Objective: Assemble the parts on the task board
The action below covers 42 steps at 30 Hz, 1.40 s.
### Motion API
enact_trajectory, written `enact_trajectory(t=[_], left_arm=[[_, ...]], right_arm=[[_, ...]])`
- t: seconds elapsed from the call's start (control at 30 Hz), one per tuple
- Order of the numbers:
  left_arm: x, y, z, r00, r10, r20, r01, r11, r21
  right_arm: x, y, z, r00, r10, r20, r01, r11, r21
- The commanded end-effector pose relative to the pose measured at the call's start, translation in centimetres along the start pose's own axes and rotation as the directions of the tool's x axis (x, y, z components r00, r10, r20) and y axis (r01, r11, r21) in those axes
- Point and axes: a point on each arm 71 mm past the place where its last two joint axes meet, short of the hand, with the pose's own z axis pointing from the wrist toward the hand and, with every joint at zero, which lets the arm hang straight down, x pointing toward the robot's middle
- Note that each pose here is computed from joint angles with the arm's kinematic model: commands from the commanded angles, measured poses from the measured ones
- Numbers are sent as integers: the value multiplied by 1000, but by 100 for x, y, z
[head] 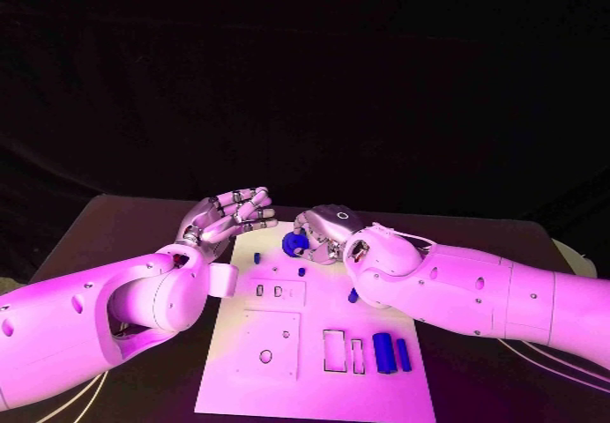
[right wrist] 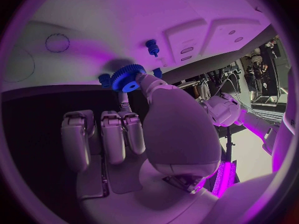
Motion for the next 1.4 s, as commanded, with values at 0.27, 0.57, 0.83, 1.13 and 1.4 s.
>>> enact_trajectory(t=[0.27, 0.57, 0.83, 1.13, 1.4], left_arm=[[31, -14, 2, 1000, -13, -22, 13, 1000, 7], [22, -13, 2, 1000, -12, -20, 12, 1000, 5], [23, -10, 7, 1000, -12, -20, 12, 1000, 3], [14, -7, 9, 1000, -10, -16, 10, 1000, 1], [8, -7, 10, 1000, -8, -13, 8, 1000, 0]], right_arm=[[64, -24, 47, 999, -31, -35, 31, 1000, 6], [75, -62, 61, 998, -38, -40, 39, 999, 21], [97, -57, 58, 997, -24, -72, 25, 999, 21], [125, -120, 41, 993, 11, -118, -5, 999, 47], [120, -164, 19, 992, 24, -121, -17, 998, 58]])
